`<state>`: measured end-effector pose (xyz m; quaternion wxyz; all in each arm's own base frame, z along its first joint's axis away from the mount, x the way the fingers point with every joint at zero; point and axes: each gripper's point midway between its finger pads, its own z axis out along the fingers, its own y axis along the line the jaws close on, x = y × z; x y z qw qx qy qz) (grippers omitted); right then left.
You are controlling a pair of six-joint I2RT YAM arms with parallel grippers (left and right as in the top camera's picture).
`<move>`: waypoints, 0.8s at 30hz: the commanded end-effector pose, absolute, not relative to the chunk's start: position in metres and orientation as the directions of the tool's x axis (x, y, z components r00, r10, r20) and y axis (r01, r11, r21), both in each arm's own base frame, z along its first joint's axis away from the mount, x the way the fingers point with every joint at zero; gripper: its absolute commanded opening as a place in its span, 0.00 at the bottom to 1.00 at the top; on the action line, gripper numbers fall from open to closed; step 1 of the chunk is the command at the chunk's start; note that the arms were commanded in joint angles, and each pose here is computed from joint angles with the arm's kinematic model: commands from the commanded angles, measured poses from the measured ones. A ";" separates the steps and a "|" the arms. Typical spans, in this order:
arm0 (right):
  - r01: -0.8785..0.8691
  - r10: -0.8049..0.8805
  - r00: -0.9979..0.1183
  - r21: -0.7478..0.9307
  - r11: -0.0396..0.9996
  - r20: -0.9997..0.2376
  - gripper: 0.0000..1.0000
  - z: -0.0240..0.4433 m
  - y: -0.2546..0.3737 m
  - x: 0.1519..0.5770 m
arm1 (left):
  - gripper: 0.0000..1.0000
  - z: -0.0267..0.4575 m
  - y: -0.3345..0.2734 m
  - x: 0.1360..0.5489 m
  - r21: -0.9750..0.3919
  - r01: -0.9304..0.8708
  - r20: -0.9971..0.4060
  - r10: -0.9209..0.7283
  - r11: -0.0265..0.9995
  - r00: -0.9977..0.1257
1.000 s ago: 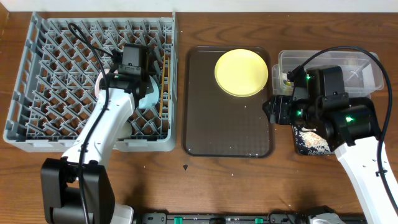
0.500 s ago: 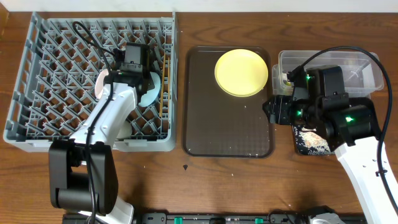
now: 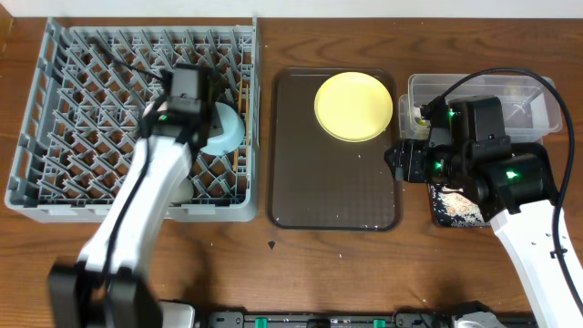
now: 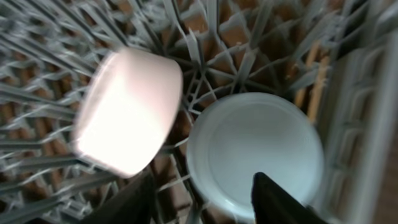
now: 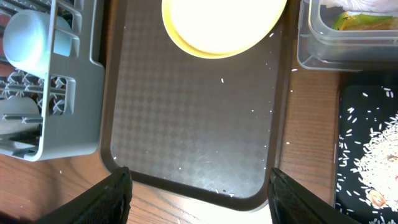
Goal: Sort waste into correct bins and load items into the dishwasher
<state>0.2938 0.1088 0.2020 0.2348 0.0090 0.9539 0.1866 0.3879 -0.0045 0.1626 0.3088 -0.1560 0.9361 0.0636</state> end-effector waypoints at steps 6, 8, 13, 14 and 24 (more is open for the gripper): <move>-0.064 0.112 -0.889 0.364 0.929 -0.443 0.67 0.202 0.107 0.296 | 0.56 0.257 0.003 0.336 -0.026 -0.291 -0.726 -0.218 0.956 -0.652; -0.064 0.112 -0.890 0.364 0.929 -0.442 0.67 0.201 0.107 0.296 | 0.54 0.258 0.008 0.333 0.011 -0.292 -0.728 -0.192 0.956 -0.658; -0.053 0.123 -0.891 0.368 0.928 -0.437 0.66 0.201 0.107 0.295 | 0.20 0.234 0.044 0.344 0.122 -0.402 -0.707 -0.205 0.907 -0.677; -0.053 0.123 -0.891 0.368 0.928 -0.438 0.67 0.201 0.107 0.295 | 0.14 0.226 0.051 0.351 0.125 -0.420 -0.698 -0.221 0.899 -0.681; -0.053 0.122 -0.891 0.368 0.928 -0.436 0.67 0.201 0.107 0.295 | 0.08 0.140 0.083 0.407 -0.003 -0.445 -0.586 -0.362 0.896 -0.725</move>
